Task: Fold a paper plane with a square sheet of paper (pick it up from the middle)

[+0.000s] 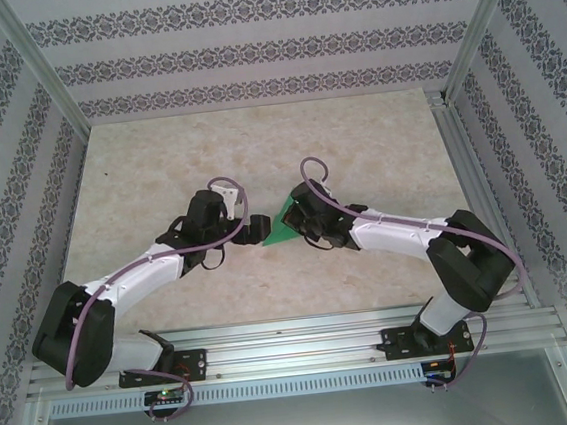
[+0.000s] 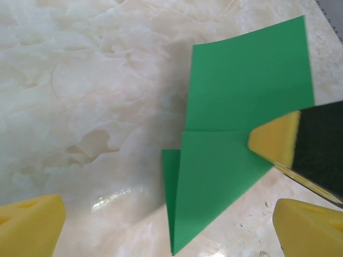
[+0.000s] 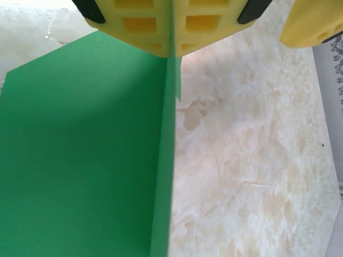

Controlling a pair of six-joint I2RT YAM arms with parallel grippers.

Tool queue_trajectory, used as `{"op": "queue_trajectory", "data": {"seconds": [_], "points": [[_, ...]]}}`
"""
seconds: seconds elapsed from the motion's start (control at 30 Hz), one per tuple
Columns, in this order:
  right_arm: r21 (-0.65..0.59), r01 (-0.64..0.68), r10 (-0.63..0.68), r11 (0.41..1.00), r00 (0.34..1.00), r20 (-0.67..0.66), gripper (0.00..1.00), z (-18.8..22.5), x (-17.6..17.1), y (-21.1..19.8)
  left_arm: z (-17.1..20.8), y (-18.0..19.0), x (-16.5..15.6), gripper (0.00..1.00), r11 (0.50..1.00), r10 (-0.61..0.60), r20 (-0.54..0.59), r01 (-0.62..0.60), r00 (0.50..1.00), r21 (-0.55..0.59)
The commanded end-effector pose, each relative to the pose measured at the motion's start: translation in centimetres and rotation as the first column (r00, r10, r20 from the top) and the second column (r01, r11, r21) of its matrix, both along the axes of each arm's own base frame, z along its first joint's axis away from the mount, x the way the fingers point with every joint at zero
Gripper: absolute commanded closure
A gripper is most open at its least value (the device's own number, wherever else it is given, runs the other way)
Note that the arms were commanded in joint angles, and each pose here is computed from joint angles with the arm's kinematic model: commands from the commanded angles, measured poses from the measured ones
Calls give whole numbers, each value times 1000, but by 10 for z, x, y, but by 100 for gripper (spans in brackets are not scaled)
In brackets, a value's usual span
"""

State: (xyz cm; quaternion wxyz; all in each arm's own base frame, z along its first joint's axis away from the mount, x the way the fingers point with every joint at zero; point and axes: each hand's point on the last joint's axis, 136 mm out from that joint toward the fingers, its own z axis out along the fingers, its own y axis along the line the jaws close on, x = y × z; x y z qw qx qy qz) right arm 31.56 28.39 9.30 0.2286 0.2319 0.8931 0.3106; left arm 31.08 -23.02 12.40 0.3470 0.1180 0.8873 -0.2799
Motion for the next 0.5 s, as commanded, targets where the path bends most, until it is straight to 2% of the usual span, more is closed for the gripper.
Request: {"op": "queue_trajectory", "data": {"seconds": [0.0, 0.13, 0.2, 0.47], "points": [[22, 67, -65, 998, 996, -58, 96, -16, -1, 1, 7, -8, -2, 0, 994, -107, 118, 104, 987, 28], [60, 83, -77, 995, 992, -98, 95, -29, -1, 8, -12, -12, -10, 6, 975, -176, 117, 157, 977, 159], [72, 90, -81, 993, 990, -119, 93, -34, -2, 11, -23, -21, -15, 15, 956, -247, 115, 222, 962, 193], [109, 130, -109, 985, 978, -178, 85, -45, -5, 7, -31, -42, -24, 29, 931, -353, 213, 319, 911, 178]]}}
